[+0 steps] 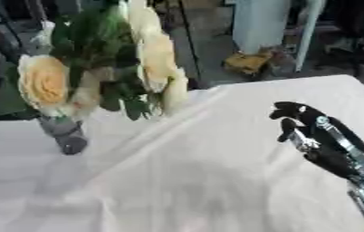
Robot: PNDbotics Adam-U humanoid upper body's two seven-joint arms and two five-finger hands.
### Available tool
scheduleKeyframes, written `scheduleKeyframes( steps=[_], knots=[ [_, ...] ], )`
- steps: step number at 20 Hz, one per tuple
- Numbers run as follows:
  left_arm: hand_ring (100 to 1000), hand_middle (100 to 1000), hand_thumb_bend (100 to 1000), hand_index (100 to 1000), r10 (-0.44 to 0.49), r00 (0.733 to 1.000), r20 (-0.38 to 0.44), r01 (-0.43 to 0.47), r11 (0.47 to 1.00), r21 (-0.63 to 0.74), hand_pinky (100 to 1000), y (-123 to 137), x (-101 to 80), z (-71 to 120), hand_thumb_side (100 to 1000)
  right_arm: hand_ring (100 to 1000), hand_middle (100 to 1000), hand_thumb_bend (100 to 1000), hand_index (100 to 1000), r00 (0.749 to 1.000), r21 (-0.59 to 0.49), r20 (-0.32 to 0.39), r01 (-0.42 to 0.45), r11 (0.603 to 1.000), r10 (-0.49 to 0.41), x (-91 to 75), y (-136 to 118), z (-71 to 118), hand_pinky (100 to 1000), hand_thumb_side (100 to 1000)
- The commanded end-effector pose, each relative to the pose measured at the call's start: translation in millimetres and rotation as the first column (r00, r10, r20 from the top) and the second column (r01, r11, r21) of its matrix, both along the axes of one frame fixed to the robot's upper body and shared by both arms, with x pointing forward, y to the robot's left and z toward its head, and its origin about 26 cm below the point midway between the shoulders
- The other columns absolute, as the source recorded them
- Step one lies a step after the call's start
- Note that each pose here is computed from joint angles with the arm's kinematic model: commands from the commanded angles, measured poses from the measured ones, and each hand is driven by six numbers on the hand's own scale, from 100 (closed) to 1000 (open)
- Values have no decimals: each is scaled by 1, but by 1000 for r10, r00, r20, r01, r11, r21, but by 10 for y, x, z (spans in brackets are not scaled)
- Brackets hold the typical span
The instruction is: Arrange flowers into the vase.
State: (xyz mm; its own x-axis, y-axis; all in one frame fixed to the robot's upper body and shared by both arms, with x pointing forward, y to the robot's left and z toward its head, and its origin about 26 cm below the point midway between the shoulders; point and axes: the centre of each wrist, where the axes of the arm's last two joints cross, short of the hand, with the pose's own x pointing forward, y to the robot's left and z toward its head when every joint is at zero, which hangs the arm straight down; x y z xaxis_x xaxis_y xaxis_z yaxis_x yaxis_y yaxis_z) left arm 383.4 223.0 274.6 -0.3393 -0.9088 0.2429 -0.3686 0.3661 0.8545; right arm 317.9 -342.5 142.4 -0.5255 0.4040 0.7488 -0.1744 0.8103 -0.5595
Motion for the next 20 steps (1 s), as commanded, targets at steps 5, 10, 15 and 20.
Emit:
scheduleKeyframes(
  steps=[5,10,15,20],
  knots=[
    [100,100,708,100,1,997,81,21,965,-261,100,-58,202,370,646,903,732,118,899,1000,-32,15,-18,999,18,10,-38,100,574,649],
    [100,100,710,100,-12,988,153,77,902,-426,100,-42,318,535,642,904,732,120,899,999,-35,5,-35,999,35,18,-8,86,574,648],
    [100,100,741,100,-20,959,282,176,824,-538,100,24,281,675,626,904,731,122,900,999,-36,-2,-44,998,44,21,5,74,573,648],
    [100,100,748,100,-22,930,368,258,753,-605,100,78,304,634,627,905,731,122,900,999,-35,-5,-45,998,45,22,9,70,573,649]
  ],
)
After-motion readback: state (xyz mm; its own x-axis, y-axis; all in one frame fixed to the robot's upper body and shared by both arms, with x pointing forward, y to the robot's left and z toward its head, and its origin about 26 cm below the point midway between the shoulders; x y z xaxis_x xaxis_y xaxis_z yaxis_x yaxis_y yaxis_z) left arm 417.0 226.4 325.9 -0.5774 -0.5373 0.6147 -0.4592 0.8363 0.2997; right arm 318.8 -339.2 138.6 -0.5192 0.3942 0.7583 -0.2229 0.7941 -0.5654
